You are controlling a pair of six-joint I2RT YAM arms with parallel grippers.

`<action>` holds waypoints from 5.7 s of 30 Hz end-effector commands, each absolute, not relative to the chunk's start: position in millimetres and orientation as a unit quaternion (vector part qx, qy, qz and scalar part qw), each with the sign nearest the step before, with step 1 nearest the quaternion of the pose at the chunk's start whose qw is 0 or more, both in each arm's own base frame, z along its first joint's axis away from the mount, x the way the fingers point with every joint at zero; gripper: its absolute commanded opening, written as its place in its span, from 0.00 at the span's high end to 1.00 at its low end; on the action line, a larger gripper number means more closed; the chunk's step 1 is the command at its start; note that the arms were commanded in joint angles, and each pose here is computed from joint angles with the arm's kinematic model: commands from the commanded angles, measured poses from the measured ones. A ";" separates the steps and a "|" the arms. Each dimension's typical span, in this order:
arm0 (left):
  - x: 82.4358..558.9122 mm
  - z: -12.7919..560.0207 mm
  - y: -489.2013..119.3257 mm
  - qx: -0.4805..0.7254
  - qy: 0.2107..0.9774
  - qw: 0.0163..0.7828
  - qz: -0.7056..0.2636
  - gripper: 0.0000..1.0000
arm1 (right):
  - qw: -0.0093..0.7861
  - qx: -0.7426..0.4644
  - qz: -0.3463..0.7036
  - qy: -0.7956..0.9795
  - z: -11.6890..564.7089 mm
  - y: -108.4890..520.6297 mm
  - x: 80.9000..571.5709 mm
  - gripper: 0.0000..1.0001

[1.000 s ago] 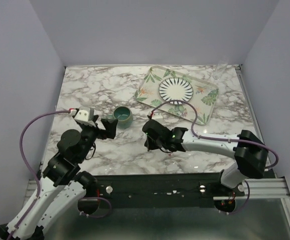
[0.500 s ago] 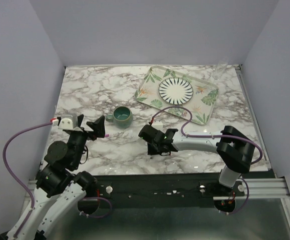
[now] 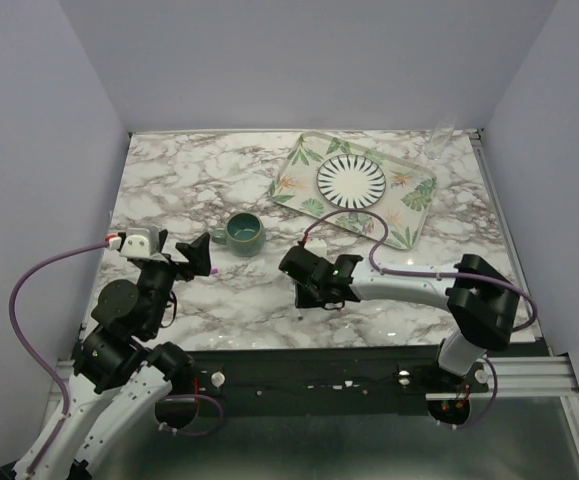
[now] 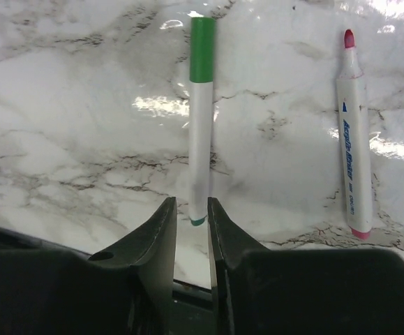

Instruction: Insert the pens into the pen caps

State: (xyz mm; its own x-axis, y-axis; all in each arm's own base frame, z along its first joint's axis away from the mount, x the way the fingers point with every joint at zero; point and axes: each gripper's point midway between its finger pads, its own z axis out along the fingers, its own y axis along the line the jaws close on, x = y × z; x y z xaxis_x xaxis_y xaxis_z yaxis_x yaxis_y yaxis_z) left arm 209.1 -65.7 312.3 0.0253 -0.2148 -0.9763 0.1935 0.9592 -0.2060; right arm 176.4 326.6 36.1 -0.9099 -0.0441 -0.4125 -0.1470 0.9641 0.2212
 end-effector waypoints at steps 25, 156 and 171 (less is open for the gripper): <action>207.2 314.4 -62.1 -0.007 0.674 0.726 -0.138 0.01 | 0.165 -0.214 0.008 0.963 2.8 240.2 213.9 0.62; 252.0 65.0 -44.0 -0.732 0.637 0.225 -0.088 0.50 | 0.448 -0.140 0.447 0.761 233.0 255.7 146.3 0.99; 279.7 43.9 -33.7 -0.719 0.655 0.224 -0.066 0.47 | 0.451 -0.135 0.442 0.764 231.7 256.3 150.2 0.99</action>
